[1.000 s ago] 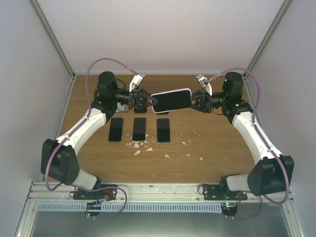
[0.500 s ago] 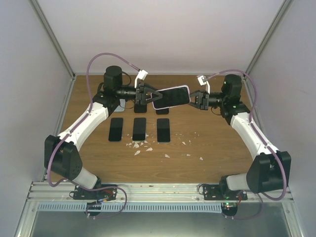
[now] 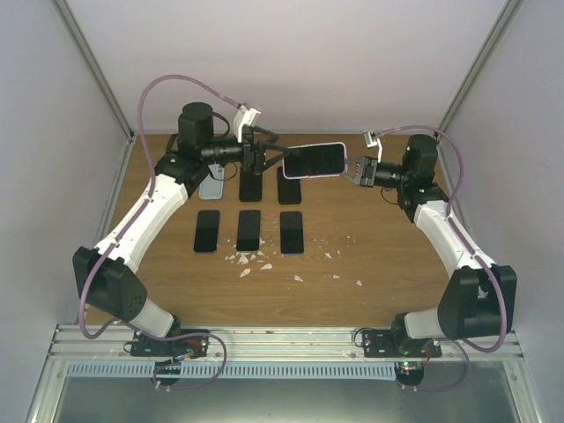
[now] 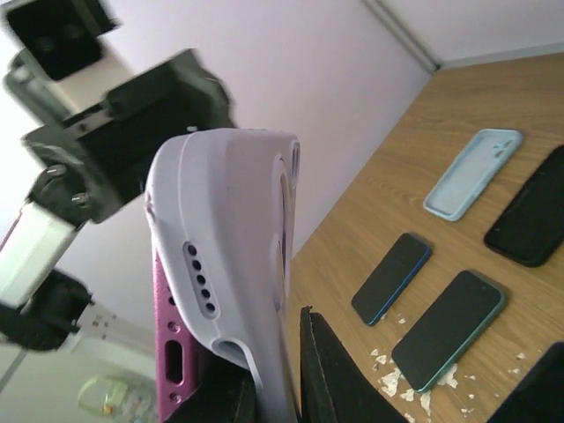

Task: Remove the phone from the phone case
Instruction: Remove the phone case from the phone.

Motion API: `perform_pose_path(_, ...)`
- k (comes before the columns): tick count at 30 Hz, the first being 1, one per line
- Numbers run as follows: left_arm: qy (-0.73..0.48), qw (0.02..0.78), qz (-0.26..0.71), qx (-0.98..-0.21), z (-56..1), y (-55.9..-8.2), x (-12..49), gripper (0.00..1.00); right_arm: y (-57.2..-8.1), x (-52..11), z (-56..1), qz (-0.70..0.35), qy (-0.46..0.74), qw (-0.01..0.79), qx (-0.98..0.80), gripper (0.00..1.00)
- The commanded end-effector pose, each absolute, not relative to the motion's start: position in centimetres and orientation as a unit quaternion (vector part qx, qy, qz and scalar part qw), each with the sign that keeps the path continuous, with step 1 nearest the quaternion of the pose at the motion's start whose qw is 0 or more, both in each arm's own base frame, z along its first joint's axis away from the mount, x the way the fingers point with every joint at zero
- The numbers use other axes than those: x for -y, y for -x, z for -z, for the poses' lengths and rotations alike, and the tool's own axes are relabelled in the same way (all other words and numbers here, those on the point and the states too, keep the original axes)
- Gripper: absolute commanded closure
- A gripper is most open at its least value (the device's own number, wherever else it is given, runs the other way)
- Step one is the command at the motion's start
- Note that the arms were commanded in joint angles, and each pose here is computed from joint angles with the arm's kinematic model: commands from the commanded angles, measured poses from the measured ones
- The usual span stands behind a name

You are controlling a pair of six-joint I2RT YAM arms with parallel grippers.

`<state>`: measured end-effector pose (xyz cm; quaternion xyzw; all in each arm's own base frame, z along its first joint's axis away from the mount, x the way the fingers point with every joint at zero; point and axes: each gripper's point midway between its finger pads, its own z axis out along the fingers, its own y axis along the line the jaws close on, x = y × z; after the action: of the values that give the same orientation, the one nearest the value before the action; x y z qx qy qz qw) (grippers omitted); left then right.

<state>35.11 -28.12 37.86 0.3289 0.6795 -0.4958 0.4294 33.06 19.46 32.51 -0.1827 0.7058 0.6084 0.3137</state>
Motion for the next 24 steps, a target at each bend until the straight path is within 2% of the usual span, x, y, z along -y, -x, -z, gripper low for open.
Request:
perform_pose_path(1,-0.361,0.531,0.384,-0.663,-41.3,-36.5,26.6,0.19,-35.7,-18.1,-33.3,-0.591,0.123,0.345,-0.719,1.00)
perform_pose_path(6,-0.385,0.572,0.324,-0.648,-42.7,-36.4,26.6,0.18,-37.3,-17.0,-34.2,-0.545,0.090,0.394,-0.735,1.00)
perform_pose_path(10,-0.383,0.576,0.314,-0.650,-42.7,-35.9,27.6,0.18,-39.2,-15.6,-33.3,-0.484,0.058,0.418,-0.766,1.00)
perform_pose_path(15,-0.429,0.586,0.287,-0.625,-41.6,-34.1,30.8,0.17,-39.7,-15.4,-31.6,-0.494,0.013,0.387,-0.779,0.99)
perform_pose_path(19,-0.478,0.608,0.211,-0.598,-40.9,-33.7,33.6,0.18,-39.6,-15.7,-30.8,-0.520,-0.024,0.352,-0.778,1.00)
perform_pose_path(24,-0.549,0.638,0.125,-0.526,-39.5,-33.0,36.0,0.18,-39.4,-16.1,-29.6,-0.553,-0.062,0.305,-0.773,0.99)
